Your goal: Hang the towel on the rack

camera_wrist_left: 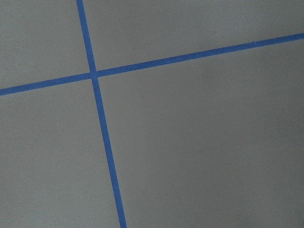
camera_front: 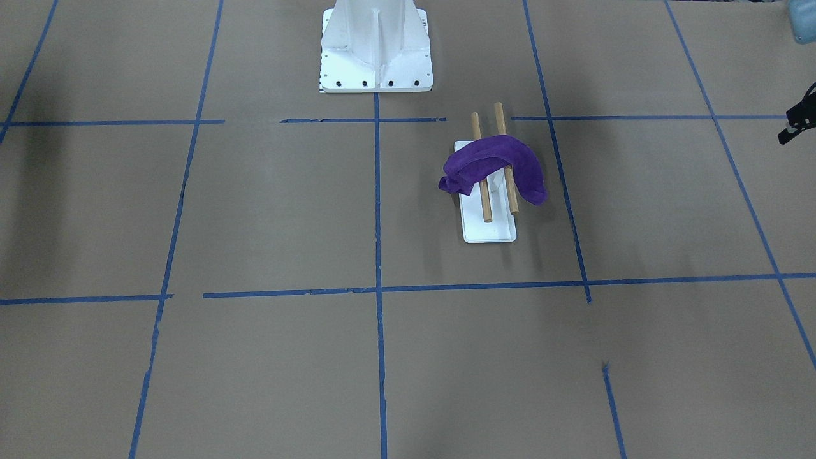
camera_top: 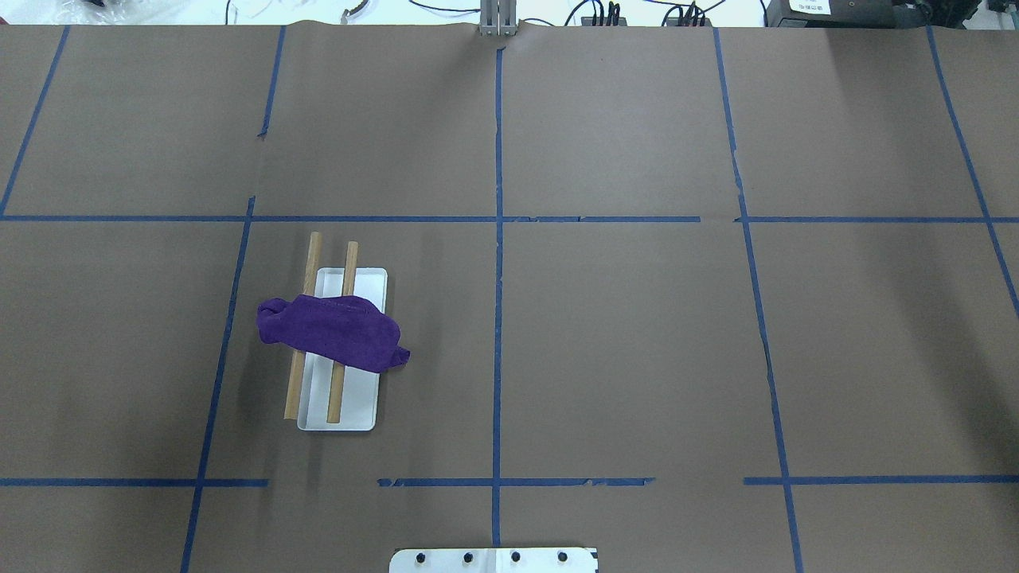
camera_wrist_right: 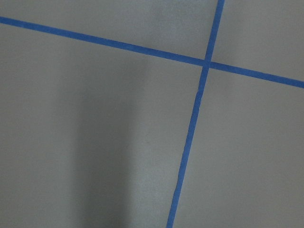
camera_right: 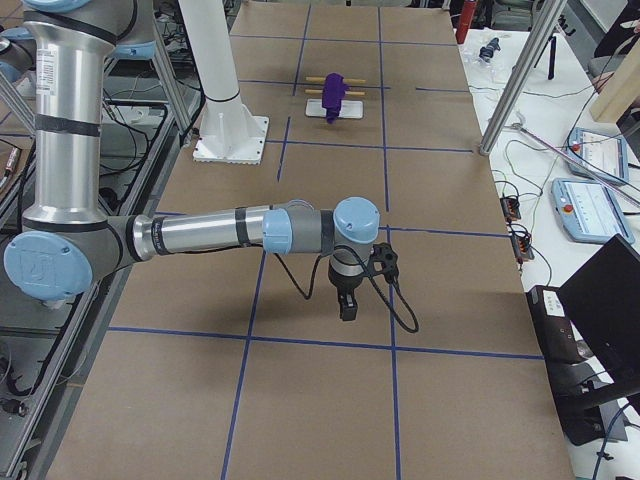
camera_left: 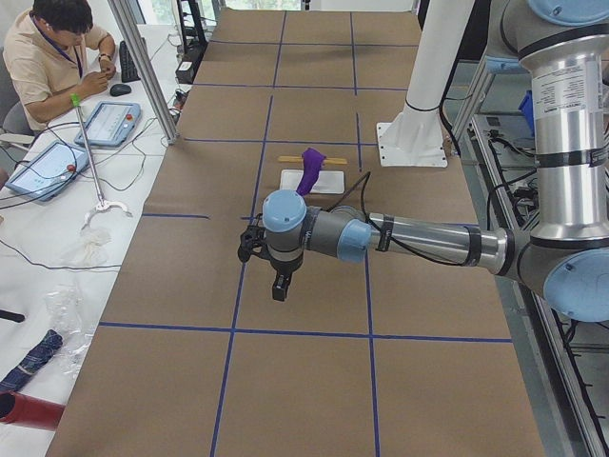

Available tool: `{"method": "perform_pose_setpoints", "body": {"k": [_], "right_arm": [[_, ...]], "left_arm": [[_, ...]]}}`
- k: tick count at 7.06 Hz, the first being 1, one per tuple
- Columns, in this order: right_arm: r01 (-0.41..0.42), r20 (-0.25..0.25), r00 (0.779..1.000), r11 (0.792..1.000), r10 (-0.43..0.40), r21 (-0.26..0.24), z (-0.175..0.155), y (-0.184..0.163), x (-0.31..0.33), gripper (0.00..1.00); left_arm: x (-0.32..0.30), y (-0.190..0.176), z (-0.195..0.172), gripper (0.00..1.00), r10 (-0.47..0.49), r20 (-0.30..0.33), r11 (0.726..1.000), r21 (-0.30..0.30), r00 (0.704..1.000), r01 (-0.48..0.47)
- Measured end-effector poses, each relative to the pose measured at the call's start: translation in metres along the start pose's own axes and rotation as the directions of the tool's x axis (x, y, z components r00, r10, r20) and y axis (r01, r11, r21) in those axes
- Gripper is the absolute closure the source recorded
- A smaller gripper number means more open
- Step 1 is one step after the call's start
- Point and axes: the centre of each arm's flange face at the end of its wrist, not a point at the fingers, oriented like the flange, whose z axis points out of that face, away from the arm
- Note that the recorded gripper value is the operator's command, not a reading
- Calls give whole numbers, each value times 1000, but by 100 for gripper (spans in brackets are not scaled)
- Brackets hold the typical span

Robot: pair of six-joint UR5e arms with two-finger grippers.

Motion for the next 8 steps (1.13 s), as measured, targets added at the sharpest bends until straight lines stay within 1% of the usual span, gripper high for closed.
{"method": "perform_pose_setpoints", "body": {"k": [1, 3, 5, 6, 8], "right_arm": [[-16, 1, 1000, 1000, 16, 1, 0, -7, 1, 0], [-14, 13, 1000, 1000, 14, 15, -6, -20, -5, 0], [-7, 42, 999, 1000, 6, 24, -8, -24, -11, 0], [-4, 50, 999, 1000, 3, 25, -9, -26, -13, 0], [-2, 57, 998, 1000, 1, 29, -10, -26, -15, 0]], "left_arm": [[3, -3, -2, 0, 18, -5, 1000, 16, 1000, -18], [8, -14, -8, 0, 39, -7, 998, 42, 999, -39], [13, -28, -15, 0, 53, 0, 997, 59, 999, -53], [15, -31, -18, 0, 57, 3, 996, 66, 998, -57], [11, -29, -15, 0, 50, 5, 997, 60, 999, -50]]}}
